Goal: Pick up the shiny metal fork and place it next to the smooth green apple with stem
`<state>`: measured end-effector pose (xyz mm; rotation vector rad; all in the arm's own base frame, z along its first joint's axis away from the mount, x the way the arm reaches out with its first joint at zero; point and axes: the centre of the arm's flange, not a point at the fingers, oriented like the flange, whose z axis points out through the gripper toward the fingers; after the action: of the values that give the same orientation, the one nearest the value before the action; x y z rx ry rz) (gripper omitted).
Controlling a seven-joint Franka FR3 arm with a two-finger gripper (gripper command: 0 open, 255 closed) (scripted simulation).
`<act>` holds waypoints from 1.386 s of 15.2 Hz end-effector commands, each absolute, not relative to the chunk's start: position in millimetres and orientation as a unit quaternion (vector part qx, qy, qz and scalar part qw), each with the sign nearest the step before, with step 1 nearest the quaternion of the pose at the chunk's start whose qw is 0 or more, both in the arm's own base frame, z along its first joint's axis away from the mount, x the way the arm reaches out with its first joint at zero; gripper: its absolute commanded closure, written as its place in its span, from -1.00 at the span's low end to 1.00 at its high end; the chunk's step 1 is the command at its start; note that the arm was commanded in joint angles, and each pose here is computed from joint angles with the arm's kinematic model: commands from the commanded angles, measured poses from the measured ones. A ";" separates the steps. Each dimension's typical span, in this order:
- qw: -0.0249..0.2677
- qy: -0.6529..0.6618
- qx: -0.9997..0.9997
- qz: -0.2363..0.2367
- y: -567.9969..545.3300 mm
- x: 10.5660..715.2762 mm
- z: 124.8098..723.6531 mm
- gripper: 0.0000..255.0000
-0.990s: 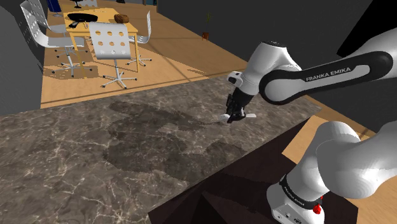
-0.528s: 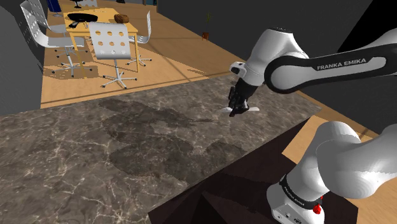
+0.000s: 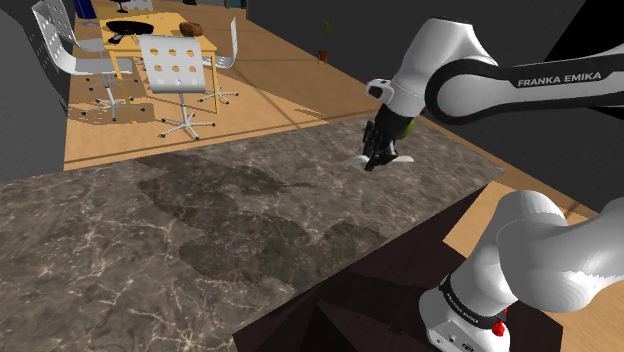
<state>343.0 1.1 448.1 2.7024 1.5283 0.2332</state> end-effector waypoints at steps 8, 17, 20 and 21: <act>0.014 0.491 0.868 0.075 -22.6 352.9 482.9 1.00; 0.014 0.491 0.868 0.075 -129.6 404.7 483.4 1.00; 0.014 0.491 0.868 0.075 -165.2 422.0 483.5 1.00; 0.014 0.491 0.868 0.075 -177.1 427.7 483.6 1.00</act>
<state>421.6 -162.8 481.8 2.7051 1.5271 0.2336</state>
